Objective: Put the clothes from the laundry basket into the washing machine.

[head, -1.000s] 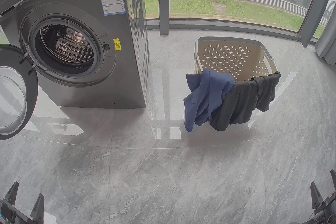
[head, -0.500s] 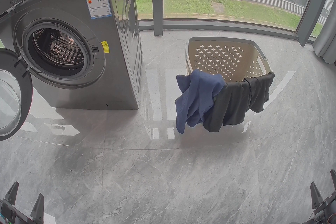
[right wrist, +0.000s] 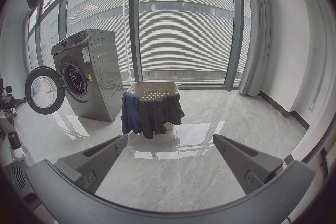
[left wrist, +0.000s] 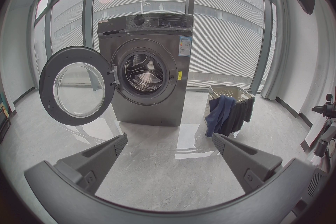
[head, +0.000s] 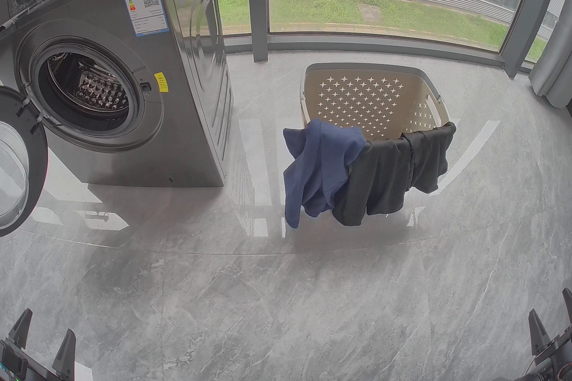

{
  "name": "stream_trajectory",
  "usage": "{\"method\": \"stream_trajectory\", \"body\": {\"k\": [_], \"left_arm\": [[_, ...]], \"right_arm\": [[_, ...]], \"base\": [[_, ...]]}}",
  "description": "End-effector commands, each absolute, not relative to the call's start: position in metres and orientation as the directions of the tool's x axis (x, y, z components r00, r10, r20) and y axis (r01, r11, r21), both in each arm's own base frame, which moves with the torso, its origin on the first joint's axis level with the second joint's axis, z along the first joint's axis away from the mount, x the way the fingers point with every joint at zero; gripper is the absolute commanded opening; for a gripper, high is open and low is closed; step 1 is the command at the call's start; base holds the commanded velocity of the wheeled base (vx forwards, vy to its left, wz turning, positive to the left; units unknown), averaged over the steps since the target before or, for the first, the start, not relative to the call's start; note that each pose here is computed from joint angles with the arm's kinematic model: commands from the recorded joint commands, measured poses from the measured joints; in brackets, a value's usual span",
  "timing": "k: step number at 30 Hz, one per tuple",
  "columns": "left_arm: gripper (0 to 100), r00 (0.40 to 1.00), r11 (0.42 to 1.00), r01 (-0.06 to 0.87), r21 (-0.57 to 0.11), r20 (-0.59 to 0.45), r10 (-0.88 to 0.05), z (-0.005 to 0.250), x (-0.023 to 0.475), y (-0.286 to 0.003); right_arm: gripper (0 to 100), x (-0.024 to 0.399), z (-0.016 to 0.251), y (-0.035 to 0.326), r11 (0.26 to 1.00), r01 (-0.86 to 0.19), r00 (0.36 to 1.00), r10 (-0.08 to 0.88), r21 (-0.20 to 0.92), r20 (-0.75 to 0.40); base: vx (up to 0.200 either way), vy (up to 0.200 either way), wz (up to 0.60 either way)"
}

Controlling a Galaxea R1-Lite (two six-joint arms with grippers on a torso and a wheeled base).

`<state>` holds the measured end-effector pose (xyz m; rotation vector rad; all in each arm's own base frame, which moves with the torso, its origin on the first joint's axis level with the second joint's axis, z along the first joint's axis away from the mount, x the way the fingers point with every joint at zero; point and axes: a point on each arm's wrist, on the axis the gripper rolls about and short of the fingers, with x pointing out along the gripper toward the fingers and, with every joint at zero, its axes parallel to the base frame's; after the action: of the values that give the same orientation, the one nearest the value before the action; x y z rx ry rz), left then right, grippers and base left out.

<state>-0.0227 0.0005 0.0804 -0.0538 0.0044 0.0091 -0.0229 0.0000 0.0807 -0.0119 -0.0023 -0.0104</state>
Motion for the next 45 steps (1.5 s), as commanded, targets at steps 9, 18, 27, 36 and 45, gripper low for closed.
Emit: {"method": "stream_trajectory", "body": {"k": [9,18,27,36,45], "left_arm": [[100,1.0,0.999,-0.01,-0.054,-0.006,0.009,0.0755,-0.0227,0.0005],[100,1.0,0.998,-0.01,-0.055,-0.006,0.009,0.0755,-0.0227,0.0005],[100,1.0,0.999,-0.01,-0.054,-0.006,0.009,0.0755,-0.0227,0.0005],[100,1.0,0.999,-0.01,-0.054,-0.006,0.009,0.0755,-0.0227,0.0005],[100,1.0,0.999,-0.009,-0.049,-0.005,0.009,0.0755,-0.0228,0.0005]], "right_arm": [[100,-0.0228,0.0755,0.0,1.0,0.011,1.0,-0.011,-0.012,0.0],[100,-0.0228,0.0755,0.0,1.0,0.011,1.0,-0.011,-0.012,0.0],[100,-0.0228,0.0755,0.0,1.0,0.011,1.0,-0.011,-0.012,0.0],[100,-0.0228,0.0755,0.0,1.0,0.011,1.0,-0.011,-0.012,0.0],[100,-0.0228,0.0755,0.0,1.0,0.011,1.0,-0.011,-0.012,0.0]], "base": [[0.0,0.0,0.0],[0.0,0.0,0.0],[0.0,0.0,0.0],[0.0,0.0,0.0],[0.0,-0.022,0.0]]}}
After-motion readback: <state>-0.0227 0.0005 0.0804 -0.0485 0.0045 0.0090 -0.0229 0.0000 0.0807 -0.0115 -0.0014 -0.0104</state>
